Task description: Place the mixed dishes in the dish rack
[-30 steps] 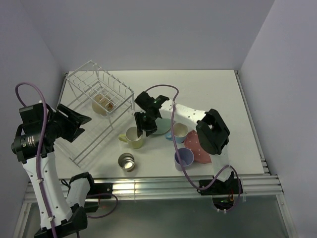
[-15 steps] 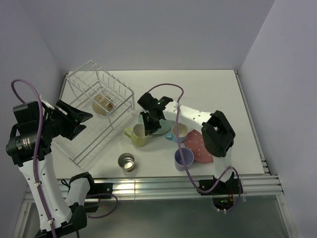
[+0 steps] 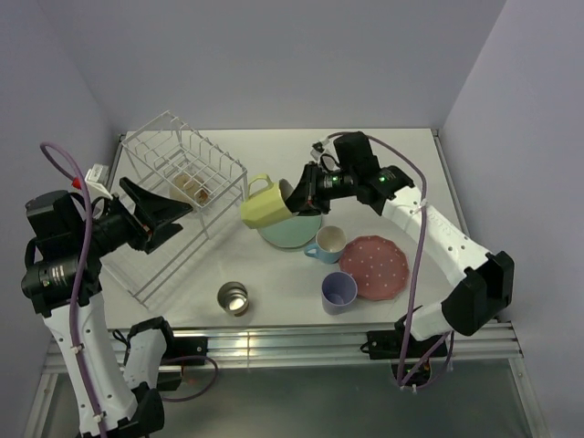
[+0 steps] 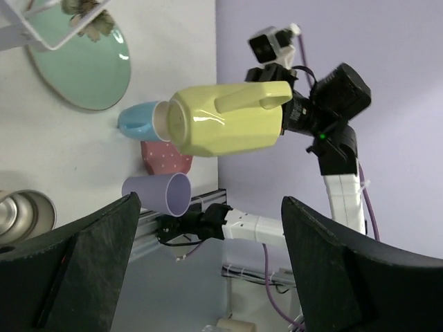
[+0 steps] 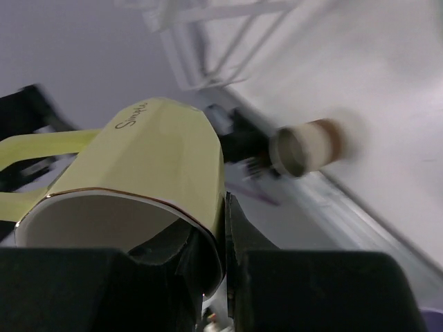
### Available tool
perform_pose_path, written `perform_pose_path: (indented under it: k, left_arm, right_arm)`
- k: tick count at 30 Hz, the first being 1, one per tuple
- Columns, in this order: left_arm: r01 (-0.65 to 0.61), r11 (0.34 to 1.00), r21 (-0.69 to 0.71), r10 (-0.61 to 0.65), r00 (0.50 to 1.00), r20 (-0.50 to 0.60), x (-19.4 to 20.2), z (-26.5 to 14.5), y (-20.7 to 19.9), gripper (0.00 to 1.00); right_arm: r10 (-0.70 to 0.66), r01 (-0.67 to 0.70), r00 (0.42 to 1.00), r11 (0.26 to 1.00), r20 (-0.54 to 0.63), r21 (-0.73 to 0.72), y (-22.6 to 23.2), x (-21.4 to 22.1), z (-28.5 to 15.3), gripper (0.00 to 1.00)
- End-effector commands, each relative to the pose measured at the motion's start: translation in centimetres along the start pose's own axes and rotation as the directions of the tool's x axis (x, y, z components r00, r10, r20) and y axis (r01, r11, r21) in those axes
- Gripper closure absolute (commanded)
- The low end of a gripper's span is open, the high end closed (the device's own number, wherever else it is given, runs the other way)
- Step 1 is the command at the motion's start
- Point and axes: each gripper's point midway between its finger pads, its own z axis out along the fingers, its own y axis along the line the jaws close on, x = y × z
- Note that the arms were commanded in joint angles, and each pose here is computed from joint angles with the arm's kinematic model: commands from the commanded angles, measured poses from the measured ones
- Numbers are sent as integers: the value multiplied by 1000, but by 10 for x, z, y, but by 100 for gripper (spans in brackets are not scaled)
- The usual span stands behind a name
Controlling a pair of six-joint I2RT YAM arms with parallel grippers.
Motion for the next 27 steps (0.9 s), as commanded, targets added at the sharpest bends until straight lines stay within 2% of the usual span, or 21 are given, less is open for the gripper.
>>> perform_pose_path:
  k: [1, 6, 14, 22, 27]
  left_arm:
    - [-127, 982, 137, 129, 992, -2, 7, -7, -24, 11]
    - [-222, 962, 157, 217, 975, 54, 2, -8, -28, 8]
    - [-327, 930, 169, 317, 945, 80, -17, -5, -39, 6]
    - [-367, 883, 294, 356, 930, 91, -15, -10, -66, 6]
    - [-340, 870, 357, 341, 938, 63, -8, -14, -76, 5]
  right_arm:
    - [-3, -66, 981, 932, -192, -355, 82, 36, -33, 100]
    - [-3, -150, 959, 841, -282, -520, 132, 51, -59, 100]
    - [-72, -241, 903, 730, -423, -639, 189, 78, -75, 100]
    - [-71, -286, 875, 722, -479, -630, 205, 77, -56, 100]
    - [-72, -311, 861, 709, -504, -633, 204, 76, -54, 100]
